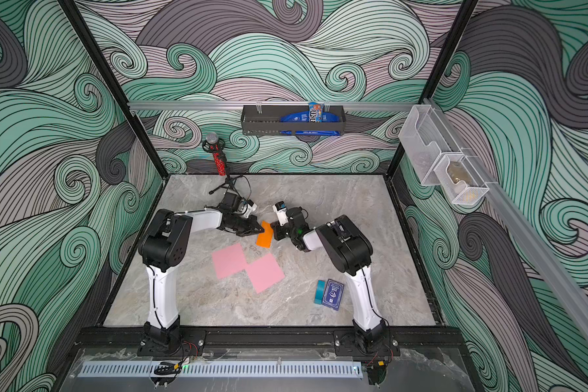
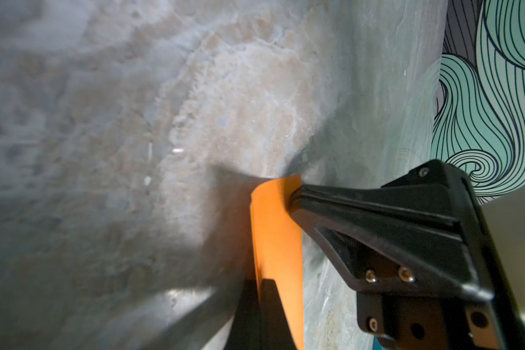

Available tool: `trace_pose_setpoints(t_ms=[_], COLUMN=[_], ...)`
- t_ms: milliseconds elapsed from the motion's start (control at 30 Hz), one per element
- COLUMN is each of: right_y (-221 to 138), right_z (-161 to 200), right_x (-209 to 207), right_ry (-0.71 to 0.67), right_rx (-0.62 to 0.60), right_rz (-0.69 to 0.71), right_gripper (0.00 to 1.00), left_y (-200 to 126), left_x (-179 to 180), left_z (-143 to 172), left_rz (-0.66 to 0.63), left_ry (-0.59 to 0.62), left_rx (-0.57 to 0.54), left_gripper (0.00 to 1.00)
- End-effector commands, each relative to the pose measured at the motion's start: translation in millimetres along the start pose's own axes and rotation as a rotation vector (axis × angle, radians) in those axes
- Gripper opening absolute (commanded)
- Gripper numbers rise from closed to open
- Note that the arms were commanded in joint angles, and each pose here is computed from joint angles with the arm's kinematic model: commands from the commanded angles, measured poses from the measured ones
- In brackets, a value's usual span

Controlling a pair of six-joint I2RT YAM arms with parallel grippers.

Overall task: Fold the square paper along the opposite sides
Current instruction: Smooth out the paper at the center of the board.

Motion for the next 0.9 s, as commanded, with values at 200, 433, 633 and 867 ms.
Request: trace_pose_setpoints(t_ms=[200, 433, 633, 867], right_y=[1.6, -0.4, -0.8, -19.4], right_z=[15.6, 14.5, 10.7, -14.2], right_x=[-18.2, -20.6, -25.2, -14.6], right_ry=[0.035, 0.021, 0.033, 0.027], right_rx=[0.062, 0.058, 0.058, 0.044], right_rz=[0.050, 0.056, 0.084, 0.116], right_gripper=[0.08, 0.08, 0.08, 0.13], left_y=[4.5, 3.5, -0.3, -9.2], left_x=[25.6, 26.0, 25.3, 11.3], left_z=[14.8, 13.7, 11.5, 3.2], left_rz=[-0.109, -0.114, -0.116, -0.054], left_ry=[-0.057, -0.055, -0.055, -0.054], left_rx=[0.051, 0.050, 0.040, 0.009], left_gripper=[0.00, 0.00, 0.00, 0.00])
Point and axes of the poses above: each gripper's point midway between its finger pads, its own y axis out along the fingers, its own x axis along the line the jaws close on, z = x × y, the point moved 7 cm from there along -y, back along the fingers, and after that the axes turned 8 degrees about y, right-handed, at the moved point
